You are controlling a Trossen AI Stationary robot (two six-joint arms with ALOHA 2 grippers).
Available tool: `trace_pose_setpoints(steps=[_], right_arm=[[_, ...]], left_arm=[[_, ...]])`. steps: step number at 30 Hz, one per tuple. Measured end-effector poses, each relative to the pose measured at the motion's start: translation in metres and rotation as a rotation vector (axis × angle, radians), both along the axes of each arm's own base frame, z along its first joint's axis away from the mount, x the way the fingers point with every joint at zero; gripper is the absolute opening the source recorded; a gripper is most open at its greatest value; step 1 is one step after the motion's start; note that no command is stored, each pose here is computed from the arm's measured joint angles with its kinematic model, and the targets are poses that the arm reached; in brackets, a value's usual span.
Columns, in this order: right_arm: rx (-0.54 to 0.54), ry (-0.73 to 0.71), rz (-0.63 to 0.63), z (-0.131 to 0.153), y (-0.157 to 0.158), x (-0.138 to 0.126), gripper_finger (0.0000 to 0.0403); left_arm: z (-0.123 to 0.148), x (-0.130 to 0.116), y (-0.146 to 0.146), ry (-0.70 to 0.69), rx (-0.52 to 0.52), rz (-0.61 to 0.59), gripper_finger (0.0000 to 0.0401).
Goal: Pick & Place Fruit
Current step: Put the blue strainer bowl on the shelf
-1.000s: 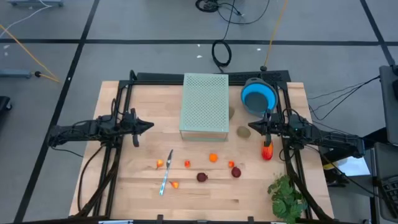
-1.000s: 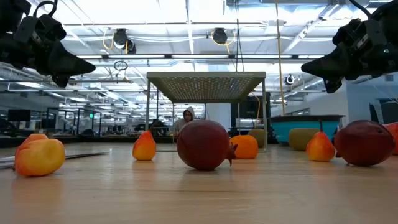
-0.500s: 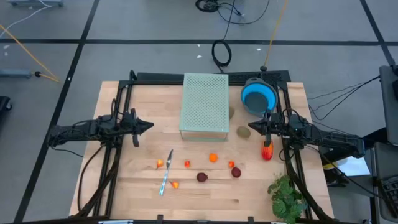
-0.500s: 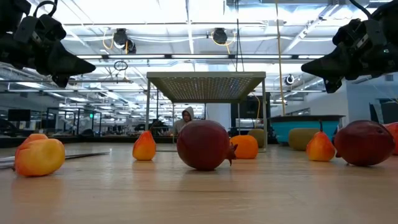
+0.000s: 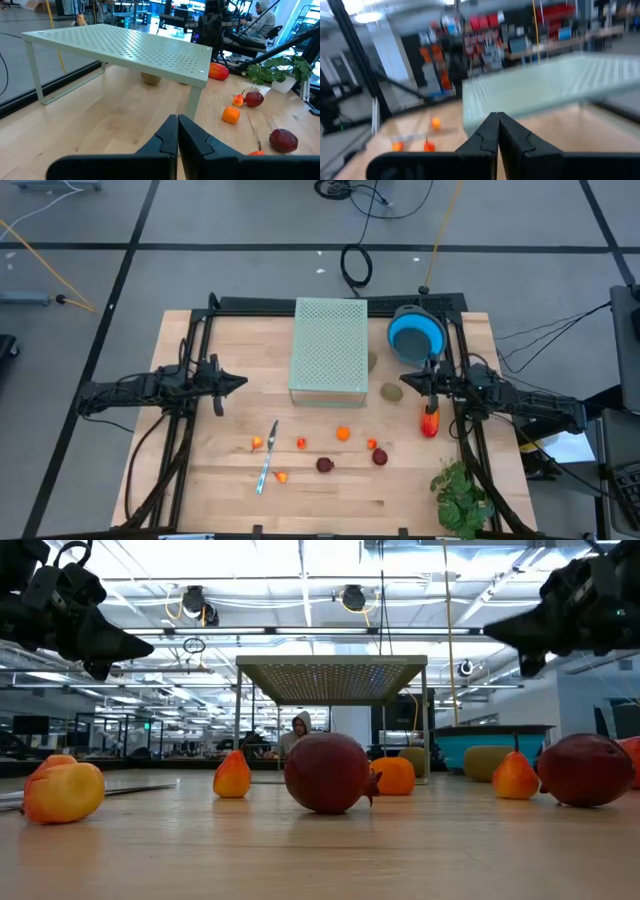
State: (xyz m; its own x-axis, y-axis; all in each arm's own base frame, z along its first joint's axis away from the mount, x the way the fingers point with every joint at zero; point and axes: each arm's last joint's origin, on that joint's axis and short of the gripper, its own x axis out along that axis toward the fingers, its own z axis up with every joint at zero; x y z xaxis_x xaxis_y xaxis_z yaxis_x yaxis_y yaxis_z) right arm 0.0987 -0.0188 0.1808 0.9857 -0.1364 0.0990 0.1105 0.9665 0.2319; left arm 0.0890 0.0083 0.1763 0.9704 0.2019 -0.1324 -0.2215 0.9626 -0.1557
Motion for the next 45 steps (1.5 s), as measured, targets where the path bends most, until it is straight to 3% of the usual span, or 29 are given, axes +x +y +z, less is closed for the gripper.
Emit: trace_pose_setpoints(steps=[3, 6, 10, 22, 28, 31, 36, 45], right_arm=[[0.025, -0.118, -0.034, 0.011, -0.001, -0.002, 0.0], [0.079, -0.225, -0.152, 0.021, -0.004, -0.005, 0.0], [0.052, -0.199, -0.314, 0.037, -0.008, -0.005, 0.0], [-0.023, 0.233, -0.807, 0.108, -0.029, 0.026, 0.0], [-0.011, 0.507, -0.901, 0.133, -0.048, 0.042, 0.0], [0.065, 0.664, -0.898, 0.137, -0.062, 0.043, 0.0], [0.281, 0.797, -0.909, 0.144, -0.087, 0.033, 0.0], [0.494, 0.842, -0.974, 0.137, -0.132, 0.01, 0.0055]], left_arm=[[0.0, 0.0, 0.0, 0.001, 0.0, 0.0, 0.001], [0.0, 0.0, 0.0, 0.001, 0.0, -0.001, 0.001], [0.0, 0.0, 0.0, 0.0, 0.0, 0.0, 0.001], [0.0, 0.0, 0.0, 0.007, 0.035, 0.011, 0.001], [0.0, 0.0, 0.001, 0.01, 0.068, 0.011, 0.001], [0.0, 0.0, 0.001, 0.011, 0.071, 0.011, 0.001], [0.0, 0.0, 0.001, 0.012, 0.074, 0.036, 0.001], [0.0, 0.0, 0.002, 0.012, 0.075, 0.046, 0.001]])
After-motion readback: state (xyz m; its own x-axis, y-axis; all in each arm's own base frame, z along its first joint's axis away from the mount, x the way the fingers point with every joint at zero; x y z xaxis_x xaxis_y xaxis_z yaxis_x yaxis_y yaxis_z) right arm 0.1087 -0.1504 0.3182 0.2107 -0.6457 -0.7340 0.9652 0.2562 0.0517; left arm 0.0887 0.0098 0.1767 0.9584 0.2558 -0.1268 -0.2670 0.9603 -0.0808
